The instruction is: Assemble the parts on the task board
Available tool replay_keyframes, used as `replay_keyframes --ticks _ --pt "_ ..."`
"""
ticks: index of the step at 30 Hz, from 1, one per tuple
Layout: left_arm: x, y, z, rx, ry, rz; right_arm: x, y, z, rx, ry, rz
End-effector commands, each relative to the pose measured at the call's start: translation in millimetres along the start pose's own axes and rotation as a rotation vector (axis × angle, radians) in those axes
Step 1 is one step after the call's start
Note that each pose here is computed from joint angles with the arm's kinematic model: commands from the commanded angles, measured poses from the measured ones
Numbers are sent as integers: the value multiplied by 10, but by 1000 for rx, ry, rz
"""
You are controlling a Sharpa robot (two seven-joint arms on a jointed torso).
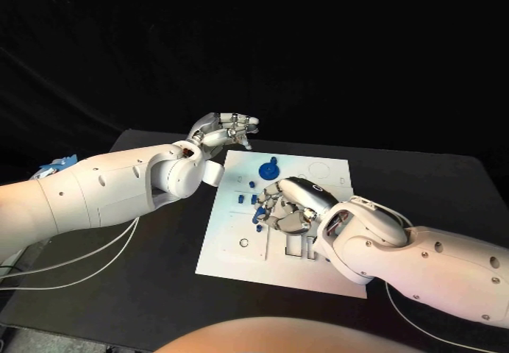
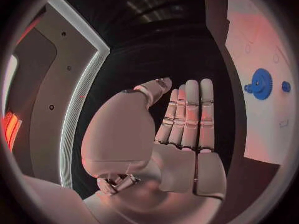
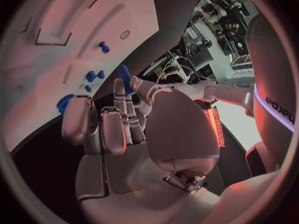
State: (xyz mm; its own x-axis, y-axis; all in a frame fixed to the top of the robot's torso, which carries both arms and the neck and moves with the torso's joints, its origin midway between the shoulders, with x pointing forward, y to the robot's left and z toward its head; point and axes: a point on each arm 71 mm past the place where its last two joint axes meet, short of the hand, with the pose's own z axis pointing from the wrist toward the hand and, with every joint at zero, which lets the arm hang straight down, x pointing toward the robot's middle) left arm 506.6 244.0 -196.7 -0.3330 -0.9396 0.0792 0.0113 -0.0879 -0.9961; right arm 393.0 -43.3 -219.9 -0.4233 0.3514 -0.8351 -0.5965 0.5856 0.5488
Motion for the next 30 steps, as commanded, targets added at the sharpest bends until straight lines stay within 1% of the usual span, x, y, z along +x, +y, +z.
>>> replay_keyframes --ticks 1,5,10,17,23,30 --pt "38 -2 11 5 23 -10 111 40 44 -26 22 20" --pt "53 1 15 4 27 -11 267 63 100 -34 49 27" --pt "60 1 16 4 29 -12 363 47 130 -40 62 7" --pt "66 2 18 4 31 -12 433 27 150 -48 80 -27" --pt "61 2 16 3 30 -11 493 16 155 -44 122 -42" --pt "59 1 15 4 30 -9 528 7 152 -41 146 -52"
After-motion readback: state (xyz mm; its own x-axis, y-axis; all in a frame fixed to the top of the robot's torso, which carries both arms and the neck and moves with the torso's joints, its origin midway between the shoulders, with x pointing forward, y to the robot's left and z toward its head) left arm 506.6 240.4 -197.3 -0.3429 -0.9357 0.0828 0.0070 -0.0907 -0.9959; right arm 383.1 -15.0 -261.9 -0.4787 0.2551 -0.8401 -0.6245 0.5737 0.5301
